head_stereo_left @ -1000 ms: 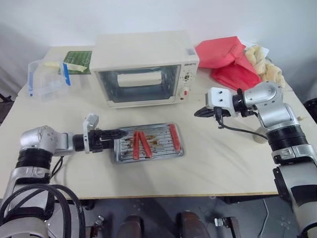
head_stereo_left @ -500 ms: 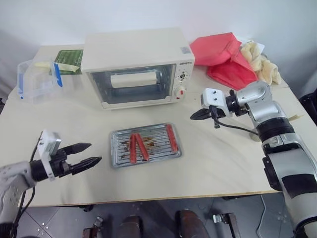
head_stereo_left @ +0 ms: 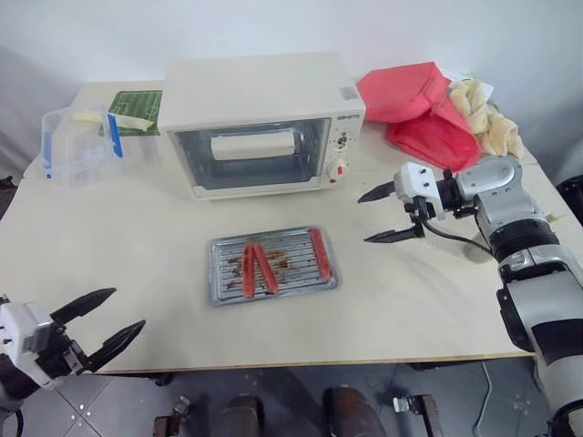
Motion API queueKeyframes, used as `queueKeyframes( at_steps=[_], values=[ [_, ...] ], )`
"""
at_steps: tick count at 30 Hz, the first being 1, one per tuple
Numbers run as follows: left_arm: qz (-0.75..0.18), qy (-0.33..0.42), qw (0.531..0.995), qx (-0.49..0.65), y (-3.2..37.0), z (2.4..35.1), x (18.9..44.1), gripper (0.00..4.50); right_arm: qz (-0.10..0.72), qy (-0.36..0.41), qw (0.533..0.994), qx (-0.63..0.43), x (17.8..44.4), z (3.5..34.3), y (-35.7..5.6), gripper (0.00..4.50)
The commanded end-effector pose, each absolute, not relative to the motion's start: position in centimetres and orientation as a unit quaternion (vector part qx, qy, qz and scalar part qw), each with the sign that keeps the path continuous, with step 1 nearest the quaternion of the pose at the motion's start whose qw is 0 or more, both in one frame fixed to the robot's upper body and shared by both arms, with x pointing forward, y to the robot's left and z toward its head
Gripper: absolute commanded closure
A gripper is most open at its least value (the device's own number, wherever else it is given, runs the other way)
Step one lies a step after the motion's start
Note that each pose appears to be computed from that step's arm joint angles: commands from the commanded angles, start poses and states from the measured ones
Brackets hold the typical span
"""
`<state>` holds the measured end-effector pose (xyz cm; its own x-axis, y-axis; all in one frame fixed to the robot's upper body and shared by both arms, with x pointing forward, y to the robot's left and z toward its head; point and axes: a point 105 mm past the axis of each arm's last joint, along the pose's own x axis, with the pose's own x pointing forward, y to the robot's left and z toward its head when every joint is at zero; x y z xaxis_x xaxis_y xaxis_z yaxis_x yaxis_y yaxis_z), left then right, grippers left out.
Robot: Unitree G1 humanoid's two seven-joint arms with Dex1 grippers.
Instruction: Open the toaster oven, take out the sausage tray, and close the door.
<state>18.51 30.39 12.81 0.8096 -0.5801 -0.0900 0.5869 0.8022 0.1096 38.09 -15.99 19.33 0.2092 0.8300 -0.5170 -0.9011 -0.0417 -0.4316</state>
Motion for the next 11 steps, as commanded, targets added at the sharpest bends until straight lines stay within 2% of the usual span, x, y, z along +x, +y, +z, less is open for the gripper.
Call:
queueKeyframes(
  at_steps=[1, 4, 11],
  values=[
    [-0.29, 0.013, 0.955, 0.062, 32.1, 14.0, 18.2, 0.0, 0.642, 0.056, 0.691, -0.327, 37.3, 19.1, -17.1, 0.05],
    [-0.281, 0.002, 0.959, 0.043, 33.2, 14.4, 18.5, 0.0, 0.644, 0.025, 0.727, -0.238, 36.9, 18.9, -17.3, 0.05],
    [-0.314, 0.001, 0.949, 0.028, 33.2, 14.3, 19.5, 0.0, 0.644, 0.025, 0.735, -0.212, 36.4, 17.8, -17.8, 0.05]
  ],
)
